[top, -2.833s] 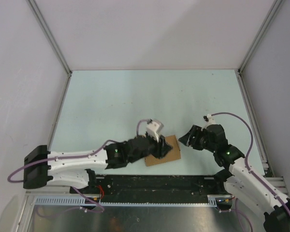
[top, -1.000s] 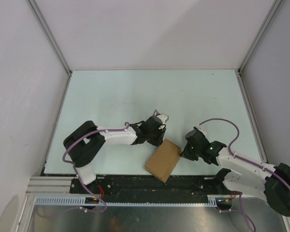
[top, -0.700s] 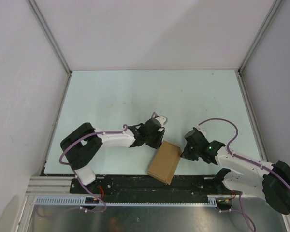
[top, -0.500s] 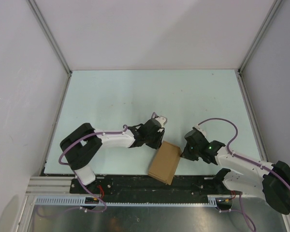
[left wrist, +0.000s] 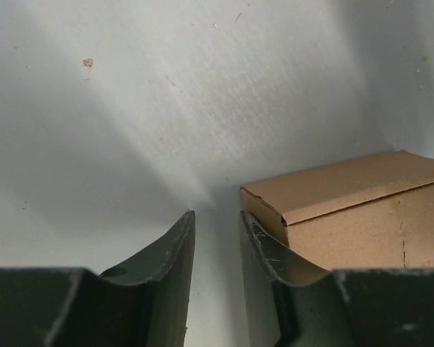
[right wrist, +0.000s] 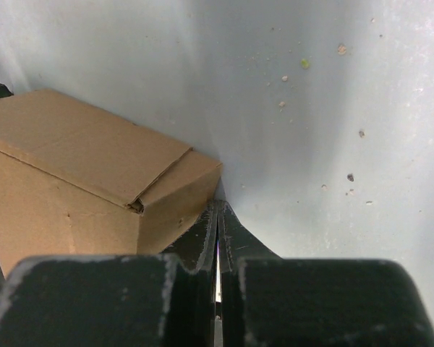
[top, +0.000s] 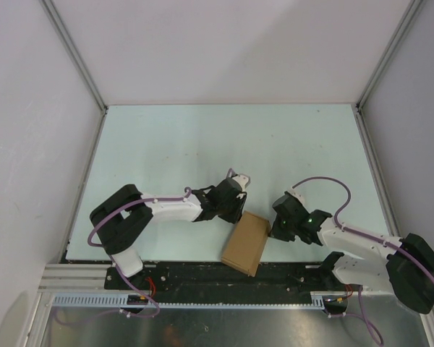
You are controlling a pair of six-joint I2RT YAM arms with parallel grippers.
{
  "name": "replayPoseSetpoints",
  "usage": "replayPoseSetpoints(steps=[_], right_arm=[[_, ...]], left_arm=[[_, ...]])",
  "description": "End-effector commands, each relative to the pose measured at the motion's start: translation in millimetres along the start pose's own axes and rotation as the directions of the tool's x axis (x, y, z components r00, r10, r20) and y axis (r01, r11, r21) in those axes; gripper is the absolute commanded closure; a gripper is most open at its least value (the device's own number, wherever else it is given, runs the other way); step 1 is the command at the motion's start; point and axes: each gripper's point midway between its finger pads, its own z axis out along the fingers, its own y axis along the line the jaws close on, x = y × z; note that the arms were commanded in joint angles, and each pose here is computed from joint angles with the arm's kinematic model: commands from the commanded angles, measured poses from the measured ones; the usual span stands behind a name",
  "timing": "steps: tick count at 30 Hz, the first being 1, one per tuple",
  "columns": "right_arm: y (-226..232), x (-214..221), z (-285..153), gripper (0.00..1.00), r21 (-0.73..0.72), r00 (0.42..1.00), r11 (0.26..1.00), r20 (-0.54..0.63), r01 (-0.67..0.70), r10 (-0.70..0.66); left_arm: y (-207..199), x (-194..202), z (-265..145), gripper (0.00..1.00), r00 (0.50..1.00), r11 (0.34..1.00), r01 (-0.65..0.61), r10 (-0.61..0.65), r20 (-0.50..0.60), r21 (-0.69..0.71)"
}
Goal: Fold the paper box
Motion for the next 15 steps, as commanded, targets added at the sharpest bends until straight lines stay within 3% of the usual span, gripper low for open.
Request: replayPoseSetpoints(steps=[1,15], right_arm=[[32.0,-18.1,-4.3,1.0,-0.096,0.998,0.995,0.056,-0.003,0.009],[55.8,-23.9,-2.8,1.0,-0.127,0.998,0.991,0.059,0.03,-0.023]], left_arm=[[-18.1,3.6,-8.3,0.64,1.0,0.998,0.012,-0.011,-0.009,0.064],[-26.3,-0.4,-6.2,0.64,1.0,0.997,0.006,-0.006,-0.001,0.082]])
